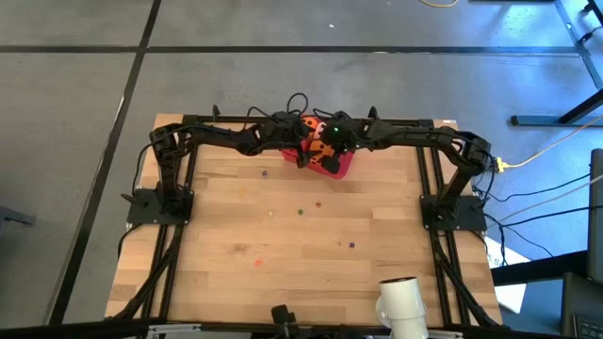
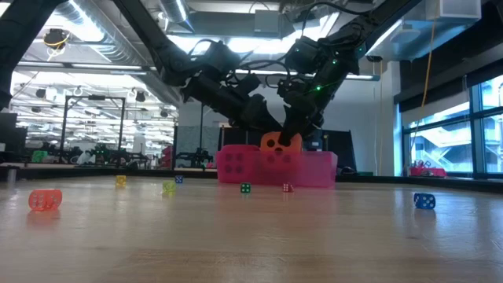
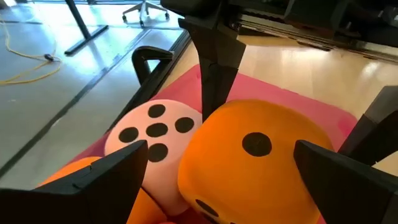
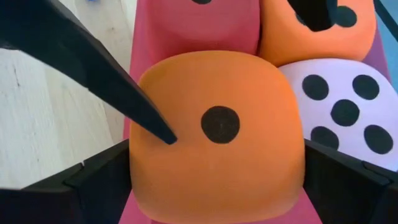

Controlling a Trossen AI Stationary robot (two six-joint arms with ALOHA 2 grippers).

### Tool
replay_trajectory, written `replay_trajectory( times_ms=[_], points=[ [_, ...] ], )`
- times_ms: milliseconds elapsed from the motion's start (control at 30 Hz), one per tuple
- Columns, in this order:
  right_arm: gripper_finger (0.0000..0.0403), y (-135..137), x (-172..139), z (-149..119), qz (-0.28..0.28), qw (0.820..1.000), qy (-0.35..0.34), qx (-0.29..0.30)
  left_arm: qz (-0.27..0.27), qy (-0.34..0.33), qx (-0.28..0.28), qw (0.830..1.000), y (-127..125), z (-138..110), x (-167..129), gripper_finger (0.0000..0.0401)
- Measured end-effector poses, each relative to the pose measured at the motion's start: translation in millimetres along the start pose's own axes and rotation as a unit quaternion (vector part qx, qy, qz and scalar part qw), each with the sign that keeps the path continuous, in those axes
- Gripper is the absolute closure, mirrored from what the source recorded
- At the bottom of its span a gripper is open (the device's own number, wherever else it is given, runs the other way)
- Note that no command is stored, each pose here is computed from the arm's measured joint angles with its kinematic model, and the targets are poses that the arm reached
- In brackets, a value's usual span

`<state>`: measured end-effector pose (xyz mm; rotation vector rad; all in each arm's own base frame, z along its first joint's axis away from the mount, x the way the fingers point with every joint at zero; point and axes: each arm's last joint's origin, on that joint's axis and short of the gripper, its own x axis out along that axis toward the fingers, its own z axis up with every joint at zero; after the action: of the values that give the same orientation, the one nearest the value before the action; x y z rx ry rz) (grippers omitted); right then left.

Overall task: Pick & Place Dice
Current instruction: Put the large orange die into the red bin

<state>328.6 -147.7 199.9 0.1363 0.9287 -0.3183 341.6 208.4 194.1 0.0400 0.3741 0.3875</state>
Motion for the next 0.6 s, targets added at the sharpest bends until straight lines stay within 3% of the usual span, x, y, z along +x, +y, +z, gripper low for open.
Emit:
replay_trajectory(
  times_ms=[233, 600],
  points=[
    [0.0003, 1, 15, -2, 0.008, 1.000, 0.004, -0.002, -0.021, -0.062, 0.012, 0.998, 0, 13, -2, 0.0001],
    [0.0003, -1, 17, 6, 0.002, 0.999, -0.039, -0.004, -0.027, -0.026, 0.051, 0.998, -1, 1, 3, 0.0001]
  ],
)
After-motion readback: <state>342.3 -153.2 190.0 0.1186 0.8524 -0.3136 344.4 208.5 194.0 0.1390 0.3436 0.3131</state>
